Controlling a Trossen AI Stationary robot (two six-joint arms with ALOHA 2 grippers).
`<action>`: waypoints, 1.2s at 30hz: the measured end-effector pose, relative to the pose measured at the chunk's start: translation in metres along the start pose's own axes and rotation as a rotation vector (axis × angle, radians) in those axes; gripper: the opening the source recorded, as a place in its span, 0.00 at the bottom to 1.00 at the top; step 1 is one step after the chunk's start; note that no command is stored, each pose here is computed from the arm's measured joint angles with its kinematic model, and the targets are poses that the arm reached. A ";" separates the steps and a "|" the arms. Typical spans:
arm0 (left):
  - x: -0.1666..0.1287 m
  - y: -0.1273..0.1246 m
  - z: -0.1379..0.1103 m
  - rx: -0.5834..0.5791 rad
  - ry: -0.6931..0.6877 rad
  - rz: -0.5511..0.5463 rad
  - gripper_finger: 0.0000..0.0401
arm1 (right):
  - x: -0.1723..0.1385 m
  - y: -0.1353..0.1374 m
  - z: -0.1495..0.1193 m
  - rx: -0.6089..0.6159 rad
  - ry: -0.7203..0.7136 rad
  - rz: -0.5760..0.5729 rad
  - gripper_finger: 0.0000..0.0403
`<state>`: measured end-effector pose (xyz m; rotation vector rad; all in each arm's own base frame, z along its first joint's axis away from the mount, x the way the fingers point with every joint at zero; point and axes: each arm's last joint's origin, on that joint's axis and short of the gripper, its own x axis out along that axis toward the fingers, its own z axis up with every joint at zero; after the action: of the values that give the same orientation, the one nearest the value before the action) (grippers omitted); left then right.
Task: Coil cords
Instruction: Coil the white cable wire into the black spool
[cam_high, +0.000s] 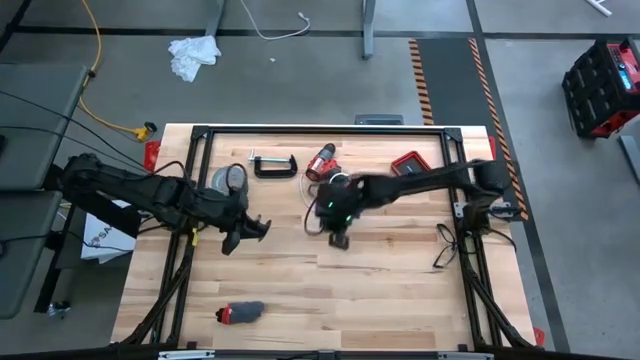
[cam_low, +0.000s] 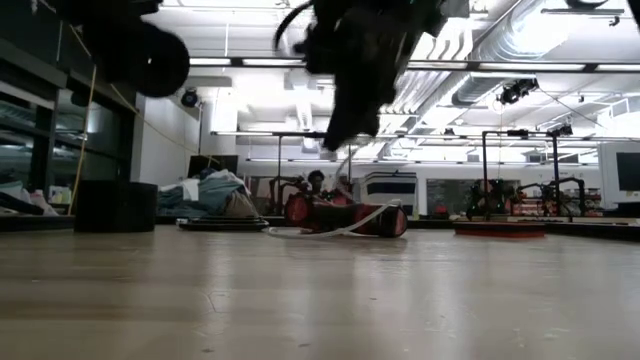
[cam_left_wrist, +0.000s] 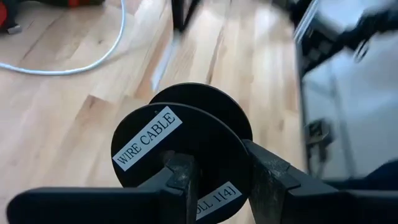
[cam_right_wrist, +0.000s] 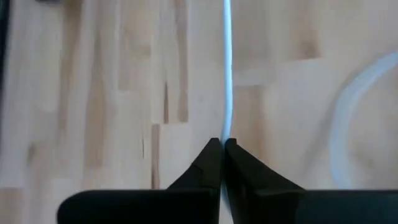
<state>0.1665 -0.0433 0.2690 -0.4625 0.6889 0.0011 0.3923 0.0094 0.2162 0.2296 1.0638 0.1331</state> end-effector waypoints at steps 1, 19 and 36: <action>0.004 0.000 -0.001 0.041 0.022 0.008 0.23 | -0.010 0.001 -0.001 0.004 0.003 0.000 0.00; 0.132 0.014 -0.024 0.166 0.546 -0.414 0.23 | -0.060 0.055 -0.013 0.118 -0.027 0.046 0.00; 0.137 0.025 -0.020 0.000 0.572 -0.305 0.49 | -0.059 0.063 -0.014 0.070 -0.032 0.054 0.00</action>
<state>0.2564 -0.0492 0.1614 -0.5706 1.1710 -0.4322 0.3515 0.0595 0.2760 0.3231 1.0318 0.1406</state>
